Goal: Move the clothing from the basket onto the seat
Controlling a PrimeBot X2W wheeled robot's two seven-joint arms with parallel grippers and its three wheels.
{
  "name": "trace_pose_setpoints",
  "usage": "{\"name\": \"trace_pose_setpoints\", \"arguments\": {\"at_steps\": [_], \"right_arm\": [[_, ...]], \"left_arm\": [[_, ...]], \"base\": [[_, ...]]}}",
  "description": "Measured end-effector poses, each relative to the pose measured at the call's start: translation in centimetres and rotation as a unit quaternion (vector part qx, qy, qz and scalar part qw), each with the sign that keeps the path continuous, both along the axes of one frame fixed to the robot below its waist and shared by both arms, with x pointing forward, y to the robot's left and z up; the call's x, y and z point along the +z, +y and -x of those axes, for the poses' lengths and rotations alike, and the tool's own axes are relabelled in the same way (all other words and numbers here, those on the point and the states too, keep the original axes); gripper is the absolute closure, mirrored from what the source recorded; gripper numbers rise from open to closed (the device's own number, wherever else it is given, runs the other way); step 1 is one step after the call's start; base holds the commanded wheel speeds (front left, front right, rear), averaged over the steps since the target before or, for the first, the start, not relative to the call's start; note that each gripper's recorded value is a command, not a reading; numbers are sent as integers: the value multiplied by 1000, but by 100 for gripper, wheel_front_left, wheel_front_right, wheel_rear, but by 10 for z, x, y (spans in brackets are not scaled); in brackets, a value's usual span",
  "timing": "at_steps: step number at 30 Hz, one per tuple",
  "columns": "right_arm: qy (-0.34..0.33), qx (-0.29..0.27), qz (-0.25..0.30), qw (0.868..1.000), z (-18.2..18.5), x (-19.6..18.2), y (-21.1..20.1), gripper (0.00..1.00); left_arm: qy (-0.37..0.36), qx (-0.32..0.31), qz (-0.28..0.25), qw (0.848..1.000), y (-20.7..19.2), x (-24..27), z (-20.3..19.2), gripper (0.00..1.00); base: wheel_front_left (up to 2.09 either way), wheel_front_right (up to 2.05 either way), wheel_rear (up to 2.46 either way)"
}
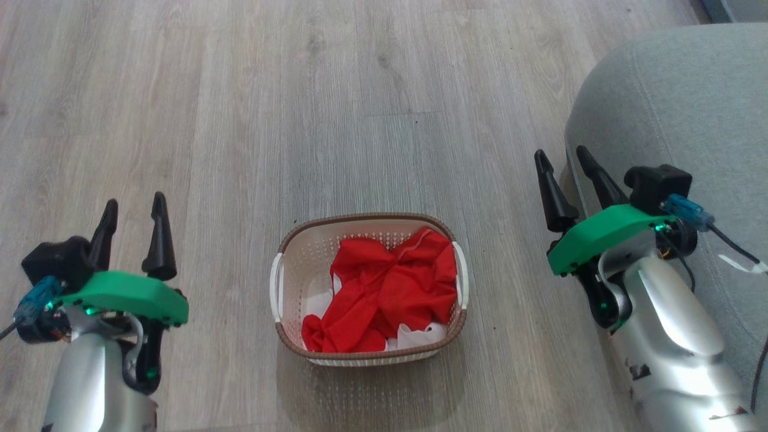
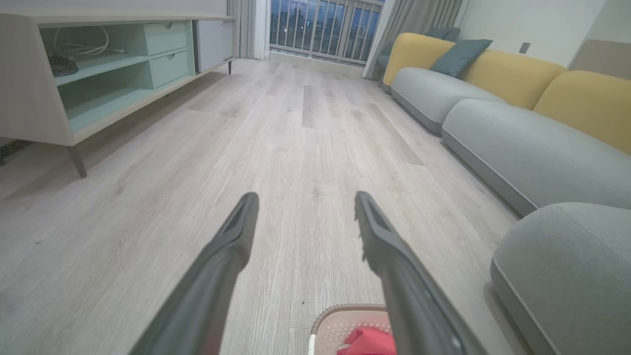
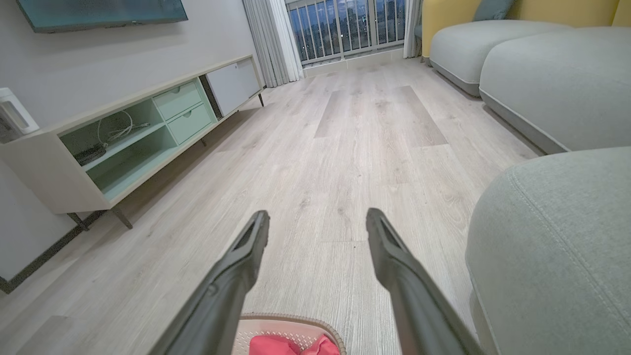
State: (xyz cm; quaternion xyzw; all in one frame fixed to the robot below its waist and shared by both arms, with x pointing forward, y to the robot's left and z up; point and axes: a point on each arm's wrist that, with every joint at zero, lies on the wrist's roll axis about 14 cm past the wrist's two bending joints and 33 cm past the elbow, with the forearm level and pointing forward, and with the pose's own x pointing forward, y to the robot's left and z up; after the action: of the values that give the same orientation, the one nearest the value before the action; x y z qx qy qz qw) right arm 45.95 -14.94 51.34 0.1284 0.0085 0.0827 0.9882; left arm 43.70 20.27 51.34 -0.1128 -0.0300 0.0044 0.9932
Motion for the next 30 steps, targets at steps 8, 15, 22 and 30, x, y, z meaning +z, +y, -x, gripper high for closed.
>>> {"name": "trace_pose_setpoints", "arguments": {"at_steps": [8, 15, 22, 30], "right_arm": [[-19, -4, 46, 999, -6, 8, -6, 0], [-38, -7, 90, 995, -7, 14, -11, 0], [-54, -12, 109, 993, -13, 24, -14, 0], [-52, -19, 109, 992, -20, 20, -19, 0]], "left_arm": [[-11, -9, -39, 999, -4, 5, -5, 0], [-16, -14, -72, 997, -7, 6, -6, 0], [-17, -19, -87, 996, -9, 7, -10, 0], [1, -27, -80, 996, -14, -9, -16, 0]], "base": [[0, 0, 0], [0, 0, 0], [0, 0, 0], [0, 0, 0]]}}
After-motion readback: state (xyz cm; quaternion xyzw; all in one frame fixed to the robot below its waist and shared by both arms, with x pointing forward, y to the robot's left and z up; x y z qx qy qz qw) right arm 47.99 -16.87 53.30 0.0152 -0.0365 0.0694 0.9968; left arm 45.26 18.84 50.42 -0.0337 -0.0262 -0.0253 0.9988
